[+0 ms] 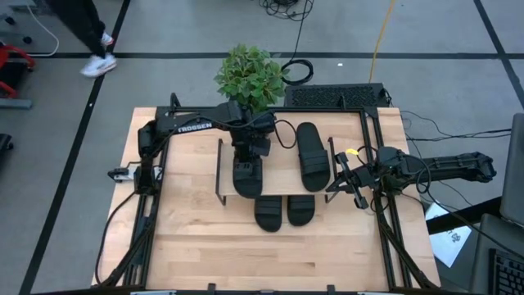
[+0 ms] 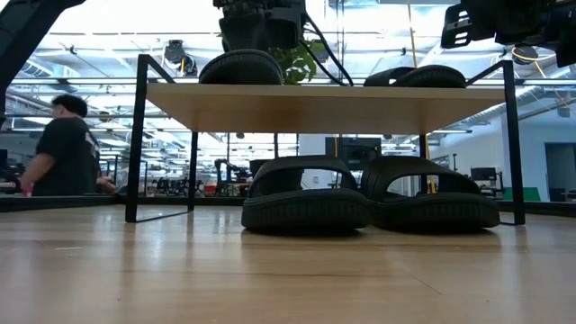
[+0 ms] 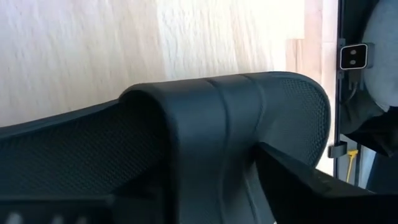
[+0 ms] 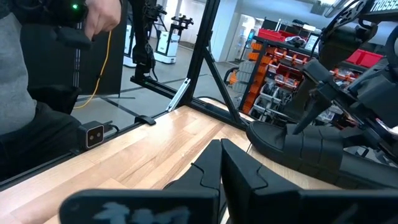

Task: Pick and place slides into the shelf
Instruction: Put the black slides on the shelf

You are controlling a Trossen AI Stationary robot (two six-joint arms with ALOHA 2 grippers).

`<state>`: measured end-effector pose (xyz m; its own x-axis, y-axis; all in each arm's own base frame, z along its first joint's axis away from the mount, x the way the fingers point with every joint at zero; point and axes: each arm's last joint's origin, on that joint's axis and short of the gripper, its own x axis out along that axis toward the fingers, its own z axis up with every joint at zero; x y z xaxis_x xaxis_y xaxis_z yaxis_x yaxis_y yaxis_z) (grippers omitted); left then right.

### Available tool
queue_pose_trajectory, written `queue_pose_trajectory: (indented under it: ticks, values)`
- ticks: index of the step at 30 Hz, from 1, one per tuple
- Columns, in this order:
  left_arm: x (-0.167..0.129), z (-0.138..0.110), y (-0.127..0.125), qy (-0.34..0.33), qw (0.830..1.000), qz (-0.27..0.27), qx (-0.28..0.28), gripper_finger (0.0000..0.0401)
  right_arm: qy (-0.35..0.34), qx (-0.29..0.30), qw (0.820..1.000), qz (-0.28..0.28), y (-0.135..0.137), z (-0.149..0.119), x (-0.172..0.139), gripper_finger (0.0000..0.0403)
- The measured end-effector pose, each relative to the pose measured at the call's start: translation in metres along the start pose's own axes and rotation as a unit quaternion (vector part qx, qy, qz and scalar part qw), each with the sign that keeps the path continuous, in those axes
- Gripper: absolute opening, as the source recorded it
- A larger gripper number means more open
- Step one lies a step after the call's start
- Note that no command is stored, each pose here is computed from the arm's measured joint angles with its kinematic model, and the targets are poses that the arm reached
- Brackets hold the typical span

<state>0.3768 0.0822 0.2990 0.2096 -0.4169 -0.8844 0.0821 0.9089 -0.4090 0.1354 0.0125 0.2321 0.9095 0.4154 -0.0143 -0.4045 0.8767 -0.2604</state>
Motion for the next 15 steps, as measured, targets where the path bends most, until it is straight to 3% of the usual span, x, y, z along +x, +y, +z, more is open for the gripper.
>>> queue_pose_trajectory:
  ticks: [10, 15]
  values:
    - [-0.009, -0.002, -0.015, -0.013, 0.998, 0.017, 0.065, 0.0275, 0.0, 0.0, 1.0, 0.0, 0.0, 0.0, 0.0, 0.0]
    - [-0.02, -0.006, -0.03, -0.011, 0.99, 0.082, 0.116, 0.0289, -0.003, 0.009, 1.0, -0.002, 0.0, 0.001, 0.0, 0.0]
